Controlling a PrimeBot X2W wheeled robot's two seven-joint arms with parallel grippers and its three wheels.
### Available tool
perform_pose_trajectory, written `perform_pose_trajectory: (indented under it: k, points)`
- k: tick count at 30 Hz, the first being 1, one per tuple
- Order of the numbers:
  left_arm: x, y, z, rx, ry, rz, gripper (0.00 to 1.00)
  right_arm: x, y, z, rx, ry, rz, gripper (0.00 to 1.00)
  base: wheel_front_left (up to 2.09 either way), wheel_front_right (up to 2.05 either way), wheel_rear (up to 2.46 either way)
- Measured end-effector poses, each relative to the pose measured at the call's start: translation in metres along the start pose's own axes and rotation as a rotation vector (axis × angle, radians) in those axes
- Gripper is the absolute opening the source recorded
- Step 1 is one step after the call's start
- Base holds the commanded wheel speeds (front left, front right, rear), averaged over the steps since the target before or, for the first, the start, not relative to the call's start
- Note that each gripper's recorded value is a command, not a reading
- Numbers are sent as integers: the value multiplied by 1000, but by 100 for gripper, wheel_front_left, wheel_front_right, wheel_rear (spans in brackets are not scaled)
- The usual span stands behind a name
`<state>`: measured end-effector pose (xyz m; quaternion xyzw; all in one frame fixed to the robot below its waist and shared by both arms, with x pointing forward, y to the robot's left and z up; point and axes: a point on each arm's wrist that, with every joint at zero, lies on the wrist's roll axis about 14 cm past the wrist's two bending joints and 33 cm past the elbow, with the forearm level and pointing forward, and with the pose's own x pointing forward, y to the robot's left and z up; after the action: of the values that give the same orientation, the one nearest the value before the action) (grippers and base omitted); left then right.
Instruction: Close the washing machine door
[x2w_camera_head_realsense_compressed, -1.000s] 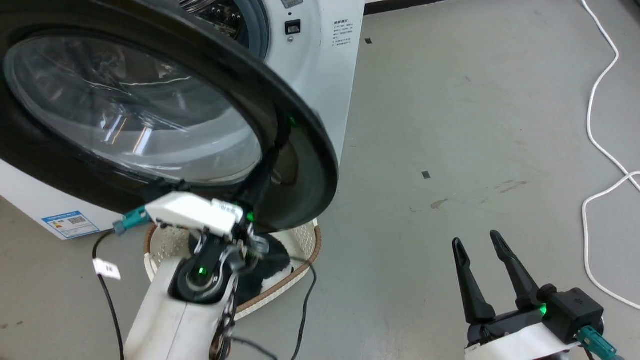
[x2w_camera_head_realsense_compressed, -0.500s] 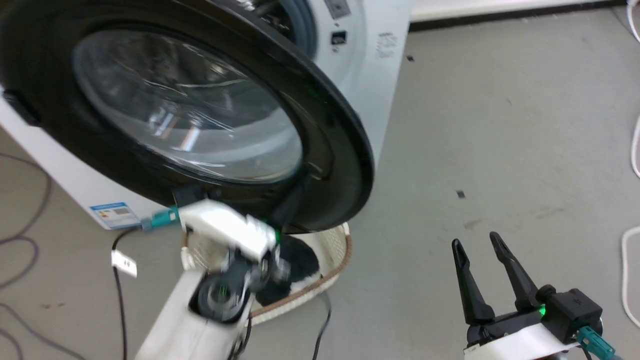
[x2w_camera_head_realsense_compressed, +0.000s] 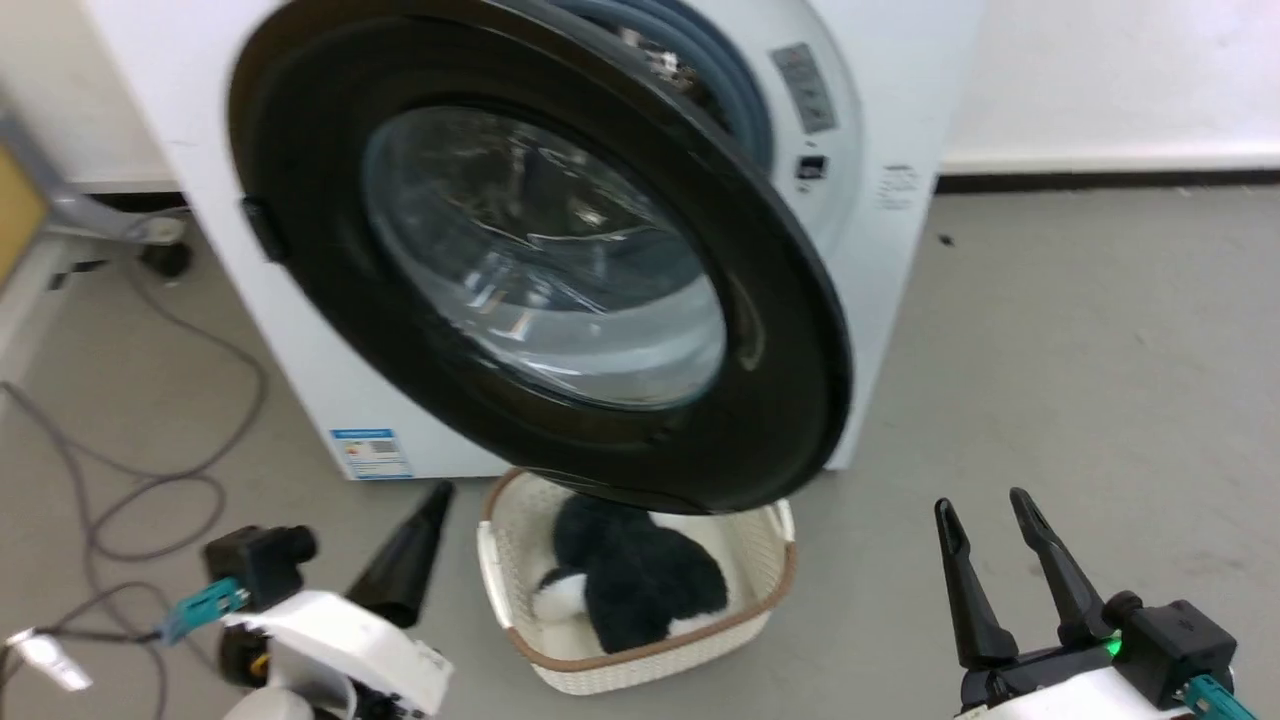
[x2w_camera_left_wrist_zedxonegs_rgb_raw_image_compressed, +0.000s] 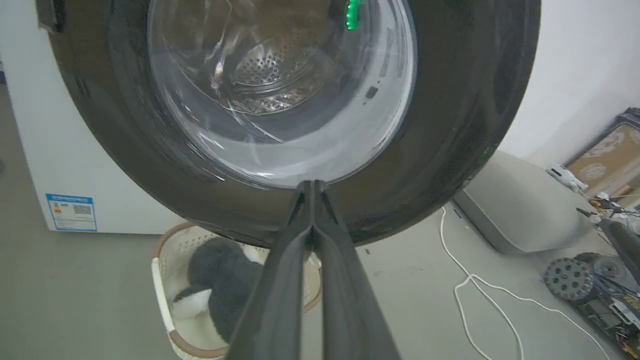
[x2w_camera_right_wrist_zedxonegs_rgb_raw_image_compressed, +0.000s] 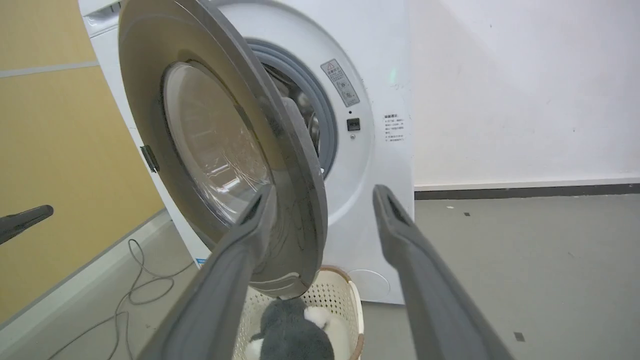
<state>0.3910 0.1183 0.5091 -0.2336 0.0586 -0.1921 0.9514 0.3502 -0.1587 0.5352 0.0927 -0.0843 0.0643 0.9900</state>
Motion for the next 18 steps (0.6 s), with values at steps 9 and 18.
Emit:
perform_pose_trajectory:
  k: [9, 18]
  points:
    - [-49, 29, 81, 240, -325, 199, 0, 6, 23, 2, 11, -8, 74, 100, 0, 0, 0]
    - [-78, 22, 56, 377, -304, 261, 100, 5, 31, -1, 10, 2, 102, 100, 0, 0, 0]
